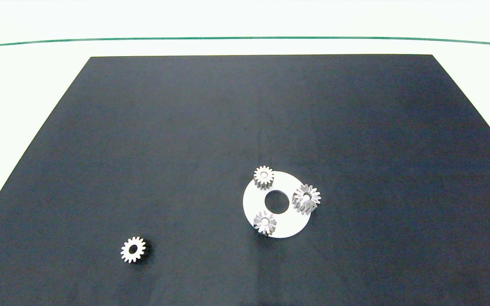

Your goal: Remove an incorrectly installed larger gear and replace it with the correct smaller gear

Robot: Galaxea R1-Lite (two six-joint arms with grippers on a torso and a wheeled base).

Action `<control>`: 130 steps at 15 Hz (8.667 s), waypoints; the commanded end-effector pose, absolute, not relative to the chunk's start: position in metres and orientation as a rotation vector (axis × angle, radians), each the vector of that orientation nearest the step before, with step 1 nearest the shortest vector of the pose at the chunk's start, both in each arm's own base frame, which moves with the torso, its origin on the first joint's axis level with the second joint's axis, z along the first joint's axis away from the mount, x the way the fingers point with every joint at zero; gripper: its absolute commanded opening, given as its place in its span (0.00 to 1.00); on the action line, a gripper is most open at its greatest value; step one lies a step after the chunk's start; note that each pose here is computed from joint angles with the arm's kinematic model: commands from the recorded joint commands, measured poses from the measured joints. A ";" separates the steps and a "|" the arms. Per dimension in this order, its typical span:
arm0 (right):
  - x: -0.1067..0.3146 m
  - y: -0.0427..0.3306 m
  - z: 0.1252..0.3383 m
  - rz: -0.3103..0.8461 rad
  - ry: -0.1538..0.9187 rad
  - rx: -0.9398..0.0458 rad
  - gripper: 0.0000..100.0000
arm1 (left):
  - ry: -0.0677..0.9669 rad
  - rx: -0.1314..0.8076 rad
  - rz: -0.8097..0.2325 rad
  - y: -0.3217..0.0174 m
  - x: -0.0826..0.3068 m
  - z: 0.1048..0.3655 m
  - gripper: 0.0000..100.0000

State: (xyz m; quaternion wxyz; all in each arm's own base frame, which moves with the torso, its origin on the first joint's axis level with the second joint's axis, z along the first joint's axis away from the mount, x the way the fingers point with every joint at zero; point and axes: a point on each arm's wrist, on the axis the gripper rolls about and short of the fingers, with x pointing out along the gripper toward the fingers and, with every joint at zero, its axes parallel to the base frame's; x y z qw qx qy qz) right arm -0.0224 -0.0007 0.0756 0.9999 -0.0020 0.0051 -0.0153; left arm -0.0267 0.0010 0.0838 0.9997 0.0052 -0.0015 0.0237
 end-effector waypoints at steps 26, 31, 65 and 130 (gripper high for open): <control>0.186 0.083 0.239 0.527 0.667 -0.246 1.00 | 0.263 0.065 0.001 0.000 0.046 0.265 1.00; 0.217 0.113 0.240 0.532 0.658 -0.296 1.00 | 0.377 0.070 -0.008 0.000 0.050 0.262 1.00; 0.256 0.194 0.201 0.519 0.673 -0.474 0.82 | 0.408 0.071 -0.010 0.000 0.057 0.261 1.00; 0.263 0.051 0.234 0.139 0.655 -0.251 0.28 | 0.419 0.082 0.006 0.001 0.055 0.256 1.00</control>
